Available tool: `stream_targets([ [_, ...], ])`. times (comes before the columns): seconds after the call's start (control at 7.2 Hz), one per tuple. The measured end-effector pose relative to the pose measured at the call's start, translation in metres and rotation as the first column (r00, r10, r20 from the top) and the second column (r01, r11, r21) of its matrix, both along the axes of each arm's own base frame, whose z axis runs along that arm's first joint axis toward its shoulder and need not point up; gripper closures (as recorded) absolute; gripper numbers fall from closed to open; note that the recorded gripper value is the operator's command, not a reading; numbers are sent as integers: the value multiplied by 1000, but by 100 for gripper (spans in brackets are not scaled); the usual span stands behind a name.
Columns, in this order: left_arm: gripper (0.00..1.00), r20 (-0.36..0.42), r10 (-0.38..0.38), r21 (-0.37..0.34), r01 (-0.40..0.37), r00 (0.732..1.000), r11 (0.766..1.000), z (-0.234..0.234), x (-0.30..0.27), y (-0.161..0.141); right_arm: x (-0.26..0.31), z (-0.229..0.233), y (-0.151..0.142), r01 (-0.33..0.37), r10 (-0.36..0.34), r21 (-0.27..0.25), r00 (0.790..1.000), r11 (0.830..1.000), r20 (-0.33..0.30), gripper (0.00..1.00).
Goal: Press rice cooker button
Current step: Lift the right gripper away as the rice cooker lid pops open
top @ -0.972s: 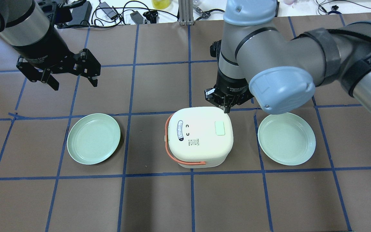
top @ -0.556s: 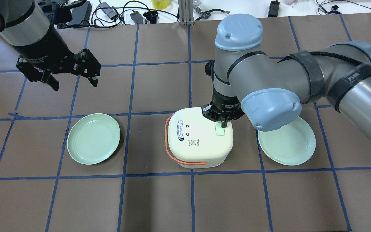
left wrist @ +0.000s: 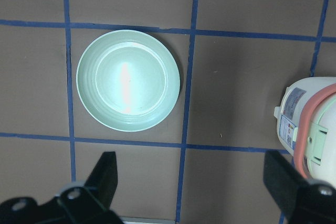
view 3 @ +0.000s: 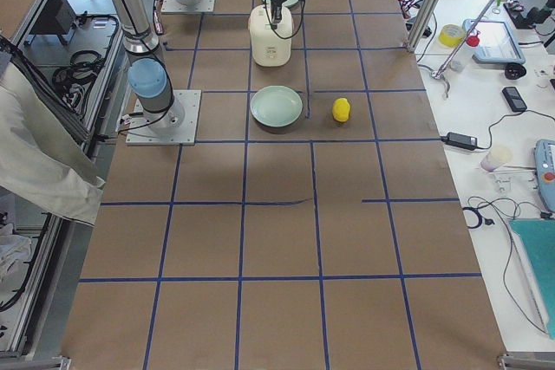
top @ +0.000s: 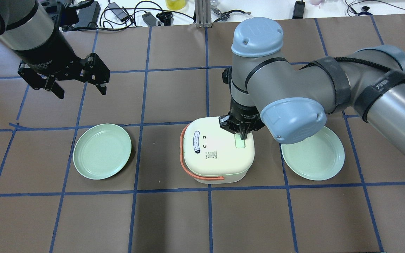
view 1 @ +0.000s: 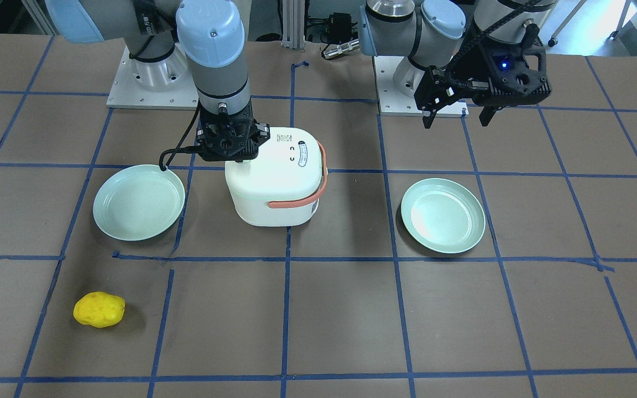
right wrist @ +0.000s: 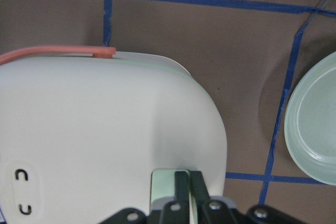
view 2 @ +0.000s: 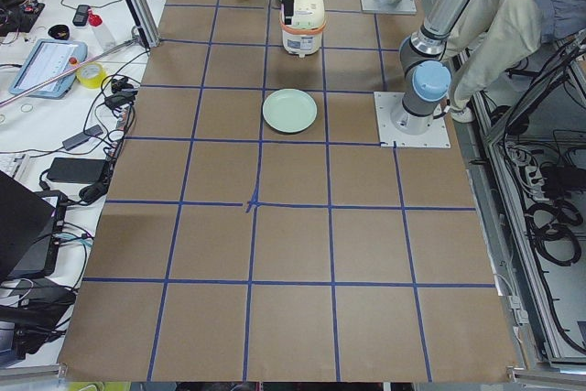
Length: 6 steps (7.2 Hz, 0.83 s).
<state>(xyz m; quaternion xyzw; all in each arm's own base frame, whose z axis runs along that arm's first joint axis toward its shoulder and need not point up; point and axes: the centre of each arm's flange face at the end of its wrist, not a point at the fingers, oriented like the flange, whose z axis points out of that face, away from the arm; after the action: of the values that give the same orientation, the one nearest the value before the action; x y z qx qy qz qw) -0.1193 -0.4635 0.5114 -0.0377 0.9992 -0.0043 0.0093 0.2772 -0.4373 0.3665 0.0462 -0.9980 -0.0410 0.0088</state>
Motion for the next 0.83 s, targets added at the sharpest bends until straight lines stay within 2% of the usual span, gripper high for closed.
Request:
stream_targets([
  [0.42, 0, 0, -1, 0, 1, 1000, 1000, 0, 0, 0, -20, 61, -33, 49, -48, -76, 999, 996, 17, 0],
  [0.83, 0, 0, -1, 0, 1, 1000, 1000, 0, 0, 0, -93, 134, -73, 137, -135, -105, 990, 985, 28, 0],
])
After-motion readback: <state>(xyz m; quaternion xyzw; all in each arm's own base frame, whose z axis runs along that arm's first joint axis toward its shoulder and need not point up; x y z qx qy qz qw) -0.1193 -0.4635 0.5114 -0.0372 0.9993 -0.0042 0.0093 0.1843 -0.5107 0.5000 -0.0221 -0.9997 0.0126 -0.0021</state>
